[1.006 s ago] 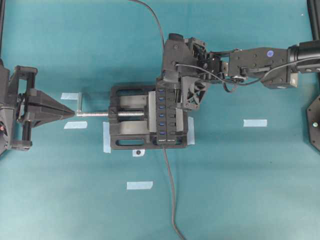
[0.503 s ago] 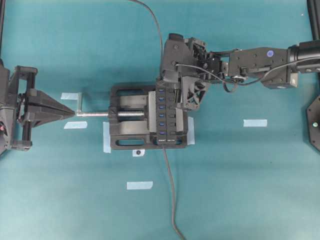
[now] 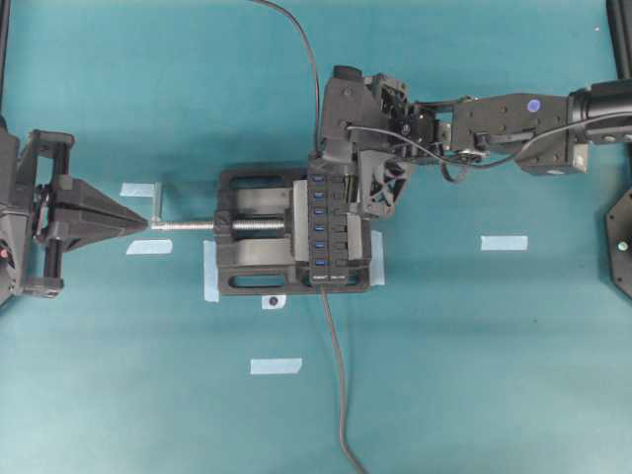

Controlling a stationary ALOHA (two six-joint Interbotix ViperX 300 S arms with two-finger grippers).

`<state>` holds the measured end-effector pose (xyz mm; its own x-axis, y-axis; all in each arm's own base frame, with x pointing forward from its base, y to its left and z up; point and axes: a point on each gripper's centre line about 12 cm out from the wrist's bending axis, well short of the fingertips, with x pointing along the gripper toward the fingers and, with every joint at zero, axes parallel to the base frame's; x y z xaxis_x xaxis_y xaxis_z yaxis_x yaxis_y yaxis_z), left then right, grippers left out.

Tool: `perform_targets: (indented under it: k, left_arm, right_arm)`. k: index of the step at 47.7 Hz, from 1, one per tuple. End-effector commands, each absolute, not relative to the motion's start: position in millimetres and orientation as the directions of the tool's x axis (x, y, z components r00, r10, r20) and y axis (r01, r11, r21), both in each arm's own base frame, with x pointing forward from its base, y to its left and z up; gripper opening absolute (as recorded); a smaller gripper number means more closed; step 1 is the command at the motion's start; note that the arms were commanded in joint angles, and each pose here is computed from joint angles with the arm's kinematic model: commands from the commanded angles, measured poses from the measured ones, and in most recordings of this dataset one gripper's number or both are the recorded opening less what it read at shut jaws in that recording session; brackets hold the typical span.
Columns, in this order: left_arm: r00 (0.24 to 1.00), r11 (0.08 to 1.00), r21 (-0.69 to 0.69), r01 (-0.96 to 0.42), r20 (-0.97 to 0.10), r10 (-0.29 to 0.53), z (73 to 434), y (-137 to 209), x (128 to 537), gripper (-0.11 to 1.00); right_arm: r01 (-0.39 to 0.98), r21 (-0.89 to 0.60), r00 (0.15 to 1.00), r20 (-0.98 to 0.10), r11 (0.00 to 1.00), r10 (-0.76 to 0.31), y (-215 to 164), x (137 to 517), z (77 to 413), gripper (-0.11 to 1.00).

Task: Insert the USB into the second port from the front of the fixed hub.
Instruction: 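Pull the USB plug out of the rear port with the right gripper, then carry the USB plug along the hub toward the front ports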

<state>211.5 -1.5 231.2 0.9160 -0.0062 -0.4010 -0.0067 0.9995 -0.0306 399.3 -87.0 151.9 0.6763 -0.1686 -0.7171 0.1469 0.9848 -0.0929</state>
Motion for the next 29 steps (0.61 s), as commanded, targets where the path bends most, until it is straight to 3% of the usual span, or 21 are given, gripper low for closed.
perform_targets:
  k: [1,29]
  left_arm:
    - [0.927,1.000,-0.031,-0.004,-0.374,-0.008,242,-2,216,0.00]
    - [0.930,1.000,-0.030,-0.004,-0.368,-0.008,245,-2,217,0.00]
  right_arm:
    - [0.148,-0.093,0.727,-0.665,0.985,-0.172,-85,406,178,0.04]
    - [0.153,-0.097,0.725,-0.665,0.983,-0.179,-84,402,196,0.04]
